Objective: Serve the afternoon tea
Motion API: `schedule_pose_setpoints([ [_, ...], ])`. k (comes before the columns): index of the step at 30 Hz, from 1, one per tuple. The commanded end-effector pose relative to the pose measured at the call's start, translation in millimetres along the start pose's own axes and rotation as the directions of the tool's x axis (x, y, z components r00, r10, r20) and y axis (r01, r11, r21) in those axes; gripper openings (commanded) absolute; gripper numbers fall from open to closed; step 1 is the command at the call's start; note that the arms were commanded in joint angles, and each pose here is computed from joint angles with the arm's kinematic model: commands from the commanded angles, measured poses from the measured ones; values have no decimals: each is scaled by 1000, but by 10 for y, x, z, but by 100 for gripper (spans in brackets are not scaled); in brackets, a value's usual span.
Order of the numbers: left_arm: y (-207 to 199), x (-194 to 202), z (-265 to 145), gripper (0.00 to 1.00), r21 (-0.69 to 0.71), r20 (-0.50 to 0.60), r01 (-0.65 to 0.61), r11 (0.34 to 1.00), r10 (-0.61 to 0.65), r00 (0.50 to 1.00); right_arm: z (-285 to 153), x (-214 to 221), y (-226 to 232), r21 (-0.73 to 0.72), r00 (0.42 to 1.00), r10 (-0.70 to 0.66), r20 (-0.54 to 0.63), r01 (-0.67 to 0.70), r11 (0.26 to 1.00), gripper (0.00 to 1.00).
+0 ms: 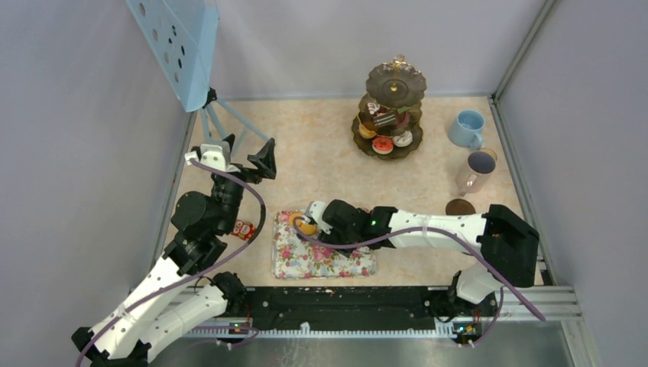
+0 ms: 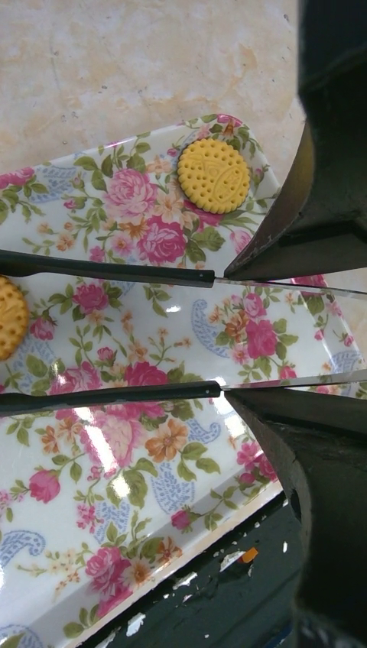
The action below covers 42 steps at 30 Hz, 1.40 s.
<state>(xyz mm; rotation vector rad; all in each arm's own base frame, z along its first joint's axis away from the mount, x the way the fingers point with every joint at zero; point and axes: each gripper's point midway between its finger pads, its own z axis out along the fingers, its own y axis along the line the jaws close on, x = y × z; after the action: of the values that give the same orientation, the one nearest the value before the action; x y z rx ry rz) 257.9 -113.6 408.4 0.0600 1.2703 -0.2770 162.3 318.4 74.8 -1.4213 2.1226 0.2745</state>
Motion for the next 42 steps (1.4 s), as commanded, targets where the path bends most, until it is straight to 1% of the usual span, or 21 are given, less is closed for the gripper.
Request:
schedule_pose_setpoints([
  [1,-26,-108,17,99,13,37,19,1000,-19,999,38,-34,-66,35,1000,7,9,-7,999,48],
  [3,-23,-107,16,99,12,37,19,1000,-19,999,34,-3,-89,49,1000,-2,-8,2,999,47],
  [8,-34,-117,15,99,19,40,19,1000,-20,999,-4,-37,-102,70,1000,-11,-1,11,997,42],
  [13,-34,-117,14,99,19,40,20,1000,-20,999,-74,-88,-111,79,1000,-8,16,6,997,32],
  [19,-47,-118,13,99,26,40,21,999,-22,999,-529,-288,-208,99,986,47,158,-63,993,16],
  [21,-55,-112,16,99,30,39,20,999,-21,999,-720,-339,-287,121,976,62,208,-89,989,14],
  [22,-60,-109,17,99,32,38,20,999,-21,999,-819,-354,-343,136,968,99,232,-133,982,14],
  [25,-62,-117,17,99,33,39,22,999,-23,999,-1170,-362,-656,232,942,152,300,-227,946,13],
  [27,-68,-108,22,99,36,37,20,999,-22,999,-1406,-296,-1008,312,918,215,333,-323,894,10],
  [30,-71,-117,18,99,39,38,21,999,-22,999,-1695,-276,-1289,345,888,243,391,-386,856,7],
  [31,-73,-119,16,99,40,39,23,999,-24,999,-1777,-309,-1315,325,876,245,416,-395,859,8],
  [34,-67,-122,15,99,37,39,20,999,-21,999,-1724,-430,-1221,240,876,240,419,-362,901,15],
  [38,-58,-132,11,99,34,42,20,999,-22,999,-1355,-497,-984,132,901,251,353,-314,940,17],
  [40,-58,-130,11,99,33,41,20,999,-21,999,-1182,-544,-802,89,913,235,335,-279,956,19],
  [42,-51,-131,10,99,31,41,19,999,-20,999,-1015,-558,-652,74,929,216,300,-249,966,21],
])
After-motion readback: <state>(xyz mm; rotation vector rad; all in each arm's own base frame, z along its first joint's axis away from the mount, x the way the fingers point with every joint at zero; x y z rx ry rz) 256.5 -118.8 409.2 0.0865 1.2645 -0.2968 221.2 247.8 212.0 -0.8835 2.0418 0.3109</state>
